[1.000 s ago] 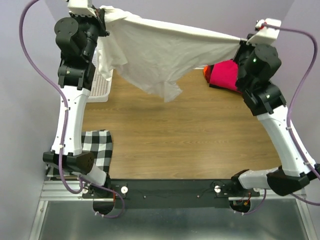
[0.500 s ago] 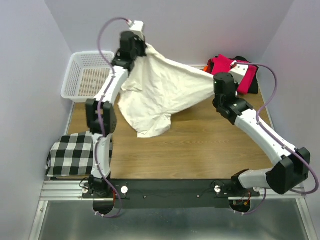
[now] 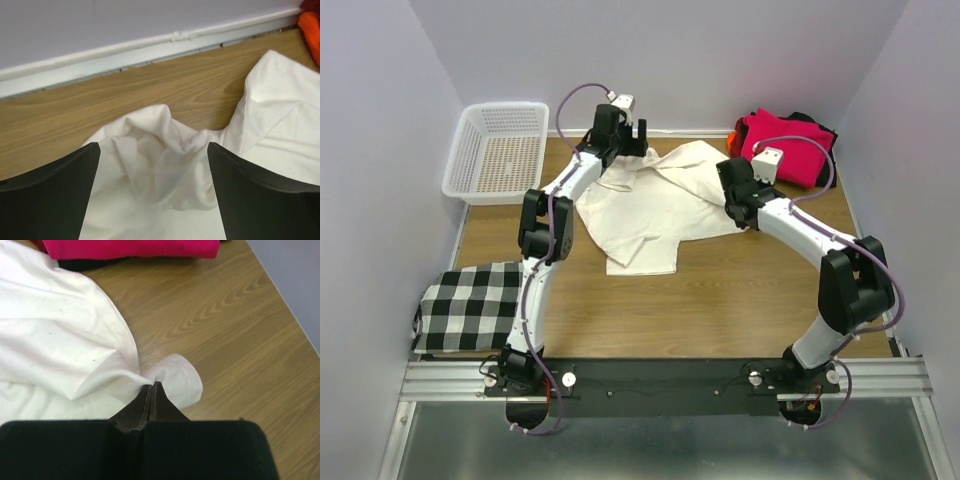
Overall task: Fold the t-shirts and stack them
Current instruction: Flatten out the tshirt
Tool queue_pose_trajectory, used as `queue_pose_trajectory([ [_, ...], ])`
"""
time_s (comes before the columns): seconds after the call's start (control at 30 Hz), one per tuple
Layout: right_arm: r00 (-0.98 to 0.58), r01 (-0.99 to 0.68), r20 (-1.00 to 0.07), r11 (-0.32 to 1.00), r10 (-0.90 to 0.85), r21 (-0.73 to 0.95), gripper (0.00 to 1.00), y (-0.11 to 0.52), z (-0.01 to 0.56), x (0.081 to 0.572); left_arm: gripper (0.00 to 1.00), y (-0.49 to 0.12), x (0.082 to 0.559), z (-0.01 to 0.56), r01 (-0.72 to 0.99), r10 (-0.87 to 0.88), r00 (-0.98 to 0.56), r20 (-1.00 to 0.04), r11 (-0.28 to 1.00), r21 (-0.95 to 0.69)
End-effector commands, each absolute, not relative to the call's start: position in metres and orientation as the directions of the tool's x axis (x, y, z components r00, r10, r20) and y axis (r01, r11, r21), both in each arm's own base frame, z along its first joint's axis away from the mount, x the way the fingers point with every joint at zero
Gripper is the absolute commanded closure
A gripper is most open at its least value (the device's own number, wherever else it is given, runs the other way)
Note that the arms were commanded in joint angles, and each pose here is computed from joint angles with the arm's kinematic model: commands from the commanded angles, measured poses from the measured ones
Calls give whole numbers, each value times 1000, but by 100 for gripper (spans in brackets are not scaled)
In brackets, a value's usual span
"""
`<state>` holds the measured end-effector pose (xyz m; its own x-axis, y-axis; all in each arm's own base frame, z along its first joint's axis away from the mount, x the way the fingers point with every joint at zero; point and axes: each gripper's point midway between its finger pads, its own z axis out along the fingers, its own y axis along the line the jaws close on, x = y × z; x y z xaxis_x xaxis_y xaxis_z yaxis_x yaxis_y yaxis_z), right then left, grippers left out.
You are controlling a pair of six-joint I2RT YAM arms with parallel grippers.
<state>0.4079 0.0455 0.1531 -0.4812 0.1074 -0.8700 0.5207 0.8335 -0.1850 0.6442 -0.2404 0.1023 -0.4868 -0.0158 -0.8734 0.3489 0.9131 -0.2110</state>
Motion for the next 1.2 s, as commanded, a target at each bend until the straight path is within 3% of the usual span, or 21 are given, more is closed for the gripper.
queue_pose_trajectory([
  [0.0,-536,539,-830,820,157,-193,99,47,133,415,3,-221,652,218,336,-46,-267,-963,932,-137],
  [0.13,-572,519,-804,832,166,-197,99,53,120,421,2,-208,634,245,307,-28,-261,-965,945,-111],
  [0.47,-636,451,-752,875,174,-178,99,73,96,438,9,-184,515,157,271,28,-567,-823,950,-155],
  [0.6,-645,444,-743,879,178,-175,99,75,91,445,17,-179,463,144,252,-11,-634,-773,942,-221],
  [0.83,-669,423,-722,889,178,-173,99,80,79,450,19,-182,390,139,214,-55,-709,-703,933,-289],
  [1.17,-683,420,-713,884,161,-203,99,78,72,449,28,-176,310,97,131,-28,-845,-534,957,-258],
])
